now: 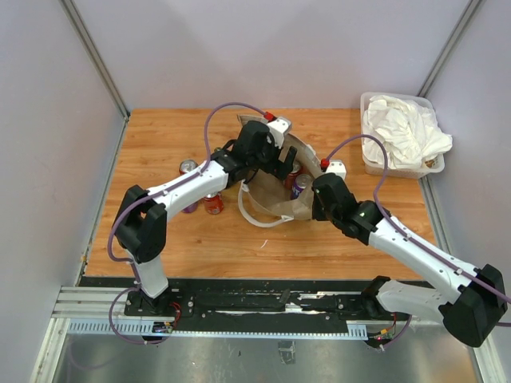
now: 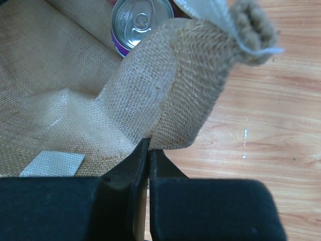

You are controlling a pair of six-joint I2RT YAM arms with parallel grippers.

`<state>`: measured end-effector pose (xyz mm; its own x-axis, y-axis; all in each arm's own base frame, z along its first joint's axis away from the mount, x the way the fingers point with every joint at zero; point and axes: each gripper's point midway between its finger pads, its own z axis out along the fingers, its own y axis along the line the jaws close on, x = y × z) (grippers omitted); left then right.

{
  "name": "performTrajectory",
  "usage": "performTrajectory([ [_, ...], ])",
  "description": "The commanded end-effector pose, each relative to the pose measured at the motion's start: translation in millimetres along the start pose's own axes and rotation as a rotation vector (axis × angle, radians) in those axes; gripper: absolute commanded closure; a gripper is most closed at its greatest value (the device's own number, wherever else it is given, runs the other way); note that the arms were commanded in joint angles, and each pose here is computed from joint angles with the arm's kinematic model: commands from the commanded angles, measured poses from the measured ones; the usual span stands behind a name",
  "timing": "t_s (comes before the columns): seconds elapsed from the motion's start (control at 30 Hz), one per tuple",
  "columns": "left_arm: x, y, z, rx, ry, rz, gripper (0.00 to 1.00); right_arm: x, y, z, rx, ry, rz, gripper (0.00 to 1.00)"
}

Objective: Take the beverage out of the canvas bag

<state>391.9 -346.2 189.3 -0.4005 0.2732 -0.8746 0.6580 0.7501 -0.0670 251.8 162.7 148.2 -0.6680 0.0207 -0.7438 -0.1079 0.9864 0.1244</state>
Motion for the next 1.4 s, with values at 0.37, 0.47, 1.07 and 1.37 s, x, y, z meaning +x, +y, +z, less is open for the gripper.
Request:
performTrajectory([
  [0.37,30.9,2.5,35.0,-0.012,0.051,0.03,0.0,36.8,-20.0,-12.2,0.074,0.151,-0.088,0.99],
  [0.47,35.8,3.0,42.1,-0.018,0.052,0.008,0.0,33.1,-18.8,-12.9,0.071,0.144,-0.089,0.99],
  [1.07,28.0,-3.6,72.5,0.011,0.027,-0.05,0.0,35.4,-19.4,-13.2,0.067,0.146,-0.088,0.99],
  [1.37,48.3,-0.3,88.3,0.002,0.084,-0.036,0.01,36.3,-19.0,-12.8,0.063,0.146,-0.09,0.99],
])
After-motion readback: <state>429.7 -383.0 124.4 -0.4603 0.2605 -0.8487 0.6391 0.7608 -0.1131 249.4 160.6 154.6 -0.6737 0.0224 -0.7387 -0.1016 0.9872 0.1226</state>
